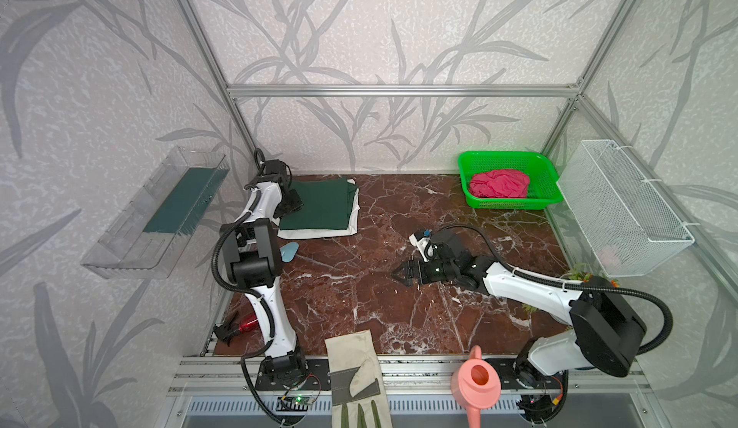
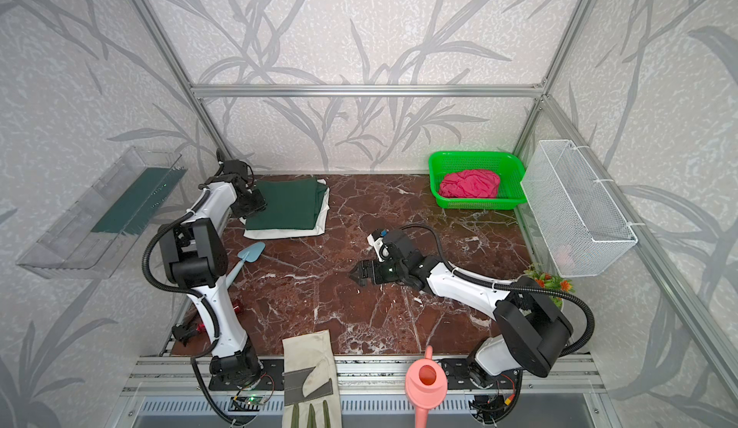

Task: Fold and stack the t-shirts
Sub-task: 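Lower the green shirt onto the stack with the left gripper, then open the left gripper and smooth the shirt's edge on the stack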

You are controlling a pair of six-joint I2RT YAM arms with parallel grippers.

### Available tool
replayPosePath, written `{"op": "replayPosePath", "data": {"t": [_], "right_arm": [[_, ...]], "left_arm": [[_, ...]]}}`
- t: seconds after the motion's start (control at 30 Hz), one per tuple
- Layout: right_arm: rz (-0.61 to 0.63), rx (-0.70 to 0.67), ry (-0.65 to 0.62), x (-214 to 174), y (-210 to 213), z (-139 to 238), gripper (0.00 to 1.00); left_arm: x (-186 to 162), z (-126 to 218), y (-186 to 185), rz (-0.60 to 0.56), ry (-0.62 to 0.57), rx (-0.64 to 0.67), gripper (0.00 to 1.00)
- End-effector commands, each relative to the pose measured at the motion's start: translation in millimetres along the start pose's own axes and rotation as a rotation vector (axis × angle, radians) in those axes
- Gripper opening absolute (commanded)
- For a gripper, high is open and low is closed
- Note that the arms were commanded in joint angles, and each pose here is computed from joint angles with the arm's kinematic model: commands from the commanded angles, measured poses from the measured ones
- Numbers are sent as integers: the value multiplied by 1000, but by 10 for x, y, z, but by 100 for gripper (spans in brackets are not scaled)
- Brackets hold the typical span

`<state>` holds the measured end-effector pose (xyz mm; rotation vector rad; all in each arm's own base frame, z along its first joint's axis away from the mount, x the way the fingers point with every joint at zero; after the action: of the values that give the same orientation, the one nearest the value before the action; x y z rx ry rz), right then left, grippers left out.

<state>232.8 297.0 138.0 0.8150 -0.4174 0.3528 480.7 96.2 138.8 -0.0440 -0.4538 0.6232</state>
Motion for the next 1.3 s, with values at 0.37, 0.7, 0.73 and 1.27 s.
{"op": "replayPosePath", "data": {"t": [0.37,0.7,0.73,1.27], "right_arm": [[56,19,-46,210,82,-121,99],[67,22,-35,271,23,-315,99],[62,26,-28,266,15,-343,99],[59,40,-29,351,13,-378,99]], "left_arm": [[842,-375,-515,-20,-157,-143,34],[970,-1006,-497,-19,-134,-100,31],[962,-1026,-494,-22,-136,-99,32],[941,-194,-1260,-163,-226,-285,33]]}}
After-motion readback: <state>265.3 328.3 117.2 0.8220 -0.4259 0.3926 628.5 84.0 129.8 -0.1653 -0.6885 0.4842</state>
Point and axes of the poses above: each gripper's point midway between its finger pads, its own z axis back along the fingers, its own y axis along the line the jaws close on, x = y × z, the point moved 3 cm from there along z, back along the fingers, and after that the axes turned 3 degrees about z, right-handed, at the moved point
